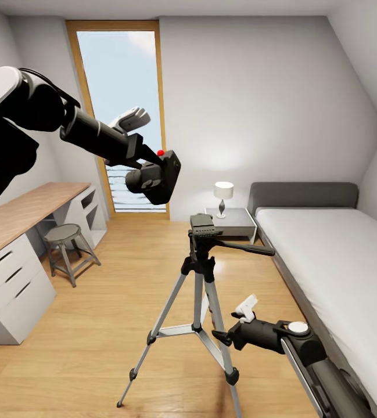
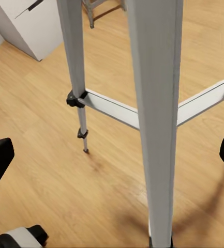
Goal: Attach the digital camera to the camera tripod in the bedroom.
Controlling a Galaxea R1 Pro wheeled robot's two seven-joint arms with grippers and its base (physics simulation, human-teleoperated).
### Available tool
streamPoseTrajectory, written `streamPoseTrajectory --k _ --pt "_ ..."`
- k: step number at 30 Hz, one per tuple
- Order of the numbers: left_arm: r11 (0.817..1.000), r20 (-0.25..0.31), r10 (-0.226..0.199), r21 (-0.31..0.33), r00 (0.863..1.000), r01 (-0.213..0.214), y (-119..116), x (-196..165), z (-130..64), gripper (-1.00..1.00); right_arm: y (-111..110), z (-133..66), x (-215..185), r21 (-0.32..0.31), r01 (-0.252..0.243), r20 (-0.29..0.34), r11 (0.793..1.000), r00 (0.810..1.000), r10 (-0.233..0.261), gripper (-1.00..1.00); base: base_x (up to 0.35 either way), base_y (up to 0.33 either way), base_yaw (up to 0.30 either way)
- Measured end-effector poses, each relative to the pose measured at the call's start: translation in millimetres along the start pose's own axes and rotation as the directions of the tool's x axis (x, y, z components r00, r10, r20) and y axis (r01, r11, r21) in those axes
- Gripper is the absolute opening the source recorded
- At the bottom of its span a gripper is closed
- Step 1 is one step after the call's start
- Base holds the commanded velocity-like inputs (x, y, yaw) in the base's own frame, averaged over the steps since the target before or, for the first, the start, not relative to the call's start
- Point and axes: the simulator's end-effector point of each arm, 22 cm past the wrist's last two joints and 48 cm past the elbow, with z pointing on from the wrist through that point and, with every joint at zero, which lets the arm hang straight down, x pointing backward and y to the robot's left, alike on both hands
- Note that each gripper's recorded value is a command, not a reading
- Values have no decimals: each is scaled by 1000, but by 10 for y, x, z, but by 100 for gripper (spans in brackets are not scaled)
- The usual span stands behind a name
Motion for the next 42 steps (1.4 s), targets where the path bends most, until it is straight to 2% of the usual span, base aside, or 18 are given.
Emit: streamPoseTrajectory --k 8,15,29,42 --pt "1000 -2 5 5 1000 -5 -34 7 15 -100 55 81 20 -9 -21 -1 1000 1000 21 100 0 0 0" --pt "1000 -2 9 10 1000 -9 -68 3 22 -100 -23 175 26 7 -38 -11 999 999 38 100 0 0 0" --pt "1000 -2 17 14 1000 -17 -98 12 20 -100 -34 332 -11 19 -38 19 999 999 38 100 0 0 0" --pt "1000 1 21 14 1000 -21 -110 0 8 -100 -84 465 89 32 -63 -2 998 998 63 100 0 0 0"
